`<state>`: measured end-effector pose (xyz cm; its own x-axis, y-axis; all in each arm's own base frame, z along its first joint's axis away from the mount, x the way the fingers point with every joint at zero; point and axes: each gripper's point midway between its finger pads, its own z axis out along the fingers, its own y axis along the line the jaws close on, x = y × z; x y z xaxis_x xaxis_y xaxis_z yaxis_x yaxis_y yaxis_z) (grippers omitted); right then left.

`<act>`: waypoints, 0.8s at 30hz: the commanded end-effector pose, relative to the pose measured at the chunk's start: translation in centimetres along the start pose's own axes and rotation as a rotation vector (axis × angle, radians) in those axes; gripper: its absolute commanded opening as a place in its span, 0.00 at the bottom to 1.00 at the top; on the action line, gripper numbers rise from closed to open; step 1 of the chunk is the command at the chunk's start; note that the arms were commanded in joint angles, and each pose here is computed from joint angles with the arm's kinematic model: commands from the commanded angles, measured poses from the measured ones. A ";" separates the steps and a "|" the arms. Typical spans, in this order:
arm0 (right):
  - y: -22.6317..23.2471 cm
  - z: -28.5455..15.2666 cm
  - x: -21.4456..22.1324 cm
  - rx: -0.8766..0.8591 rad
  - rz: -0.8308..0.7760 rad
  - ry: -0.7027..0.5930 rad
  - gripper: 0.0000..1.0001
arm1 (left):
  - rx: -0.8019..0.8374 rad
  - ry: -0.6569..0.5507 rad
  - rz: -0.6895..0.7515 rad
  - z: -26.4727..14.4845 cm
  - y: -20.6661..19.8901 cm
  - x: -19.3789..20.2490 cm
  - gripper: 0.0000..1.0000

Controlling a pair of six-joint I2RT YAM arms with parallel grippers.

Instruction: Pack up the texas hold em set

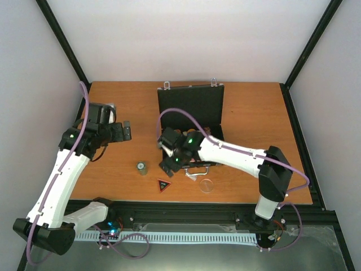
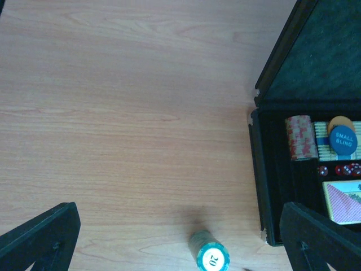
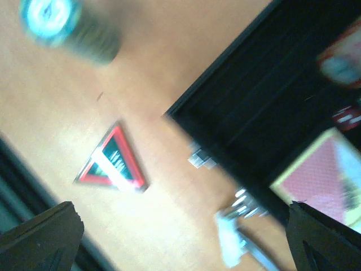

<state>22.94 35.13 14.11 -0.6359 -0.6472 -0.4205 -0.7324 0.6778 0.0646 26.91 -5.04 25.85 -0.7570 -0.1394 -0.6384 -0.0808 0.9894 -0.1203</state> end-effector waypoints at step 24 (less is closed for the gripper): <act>11.1 7.7 5.6 0.024 0.078 0.251 1.00 | 0.039 -0.060 -0.073 -3.6 0.4 0.3 1.00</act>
<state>12.36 40.94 5.55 -0.6848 -0.7095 -0.1661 -0.7268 0.6815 0.0852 24.99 -4.41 28.09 -0.7066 -0.2046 -0.6774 -0.1137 0.9777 -0.1767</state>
